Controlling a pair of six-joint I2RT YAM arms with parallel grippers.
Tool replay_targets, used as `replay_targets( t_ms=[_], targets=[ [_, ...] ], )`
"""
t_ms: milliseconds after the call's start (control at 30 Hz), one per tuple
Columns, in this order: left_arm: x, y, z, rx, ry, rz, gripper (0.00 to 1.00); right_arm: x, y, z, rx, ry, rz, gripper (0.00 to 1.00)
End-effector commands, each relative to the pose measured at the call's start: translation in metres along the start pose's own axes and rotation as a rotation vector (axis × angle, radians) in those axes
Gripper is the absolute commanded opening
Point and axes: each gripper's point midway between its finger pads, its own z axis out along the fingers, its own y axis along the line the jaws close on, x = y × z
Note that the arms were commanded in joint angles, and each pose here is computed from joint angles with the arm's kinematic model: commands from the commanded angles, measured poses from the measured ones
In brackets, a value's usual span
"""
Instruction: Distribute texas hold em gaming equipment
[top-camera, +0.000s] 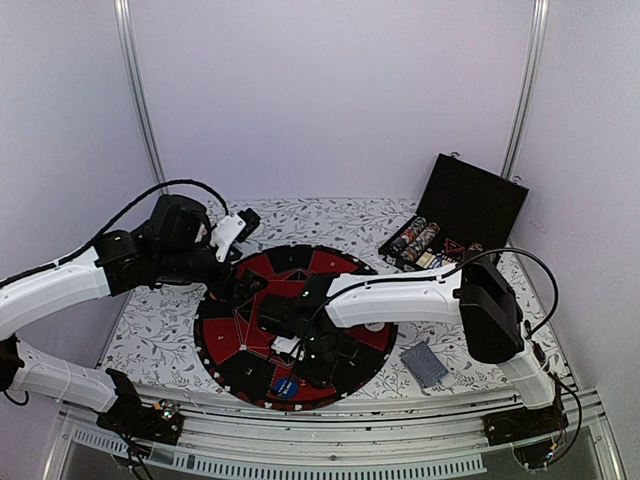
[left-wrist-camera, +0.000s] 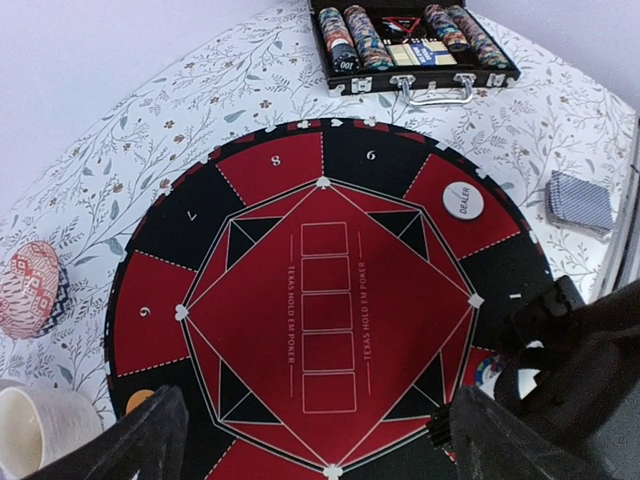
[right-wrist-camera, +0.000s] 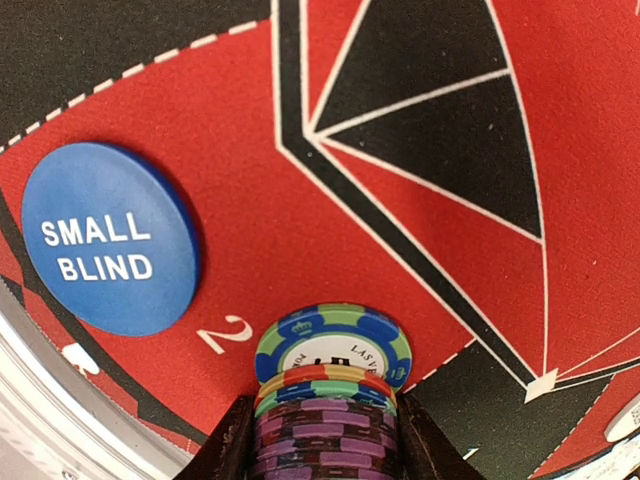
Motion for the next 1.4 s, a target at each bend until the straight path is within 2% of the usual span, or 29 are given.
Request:
replay_targets(
  t_ms=[0, 400, 500, 933, 967, 1100, 1367],
  targets=[
    [0.003, 0.005, -0.004, -0.008, -0.001, 0.001, 0.94, 0.010, 0.000, 0.014, 0.022, 0.078, -0.026, 0.20],
    [0.003, 0.008, -0.005, -0.019, 0.000, -0.005, 0.94, -0.018, -0.001, -0.009, 0.030, -0.019, -0.037, 0.20],
    [0.004, 0.016, -0.006, -0.043, 0.008, -0.023, 0.94, -0.020, -0.001, -0.007, 0.022, -0.019, -0.033, 0.15],
    [0.007, 0.030, -0.010, -0.065, 0.004, -0.075, 0.94, -0.025, -0.005, 0.011, 0.030, -0.008, -0.087, 0.16],
    [0.008, 0.031, -0.010, -0.066, 0.004, -0.076, 0.94, -0.024, -0.006, 0.014, 0.033, 0.000, -0.086, 0.17],
    [0.008, 0.031, -0.011, -0.068, 0.002, -0.078, 0.94, -0.017, -0.012, 0.019, 0.062, 0.029, -0.083, 0.37],
    [0.008, 0.032, -0.012, -0.065, 0.002, -0.080, 0.94, -0.025, -0.011, 0.014, 0.059, -0.006, -0.083, 0.67]
  ],
)
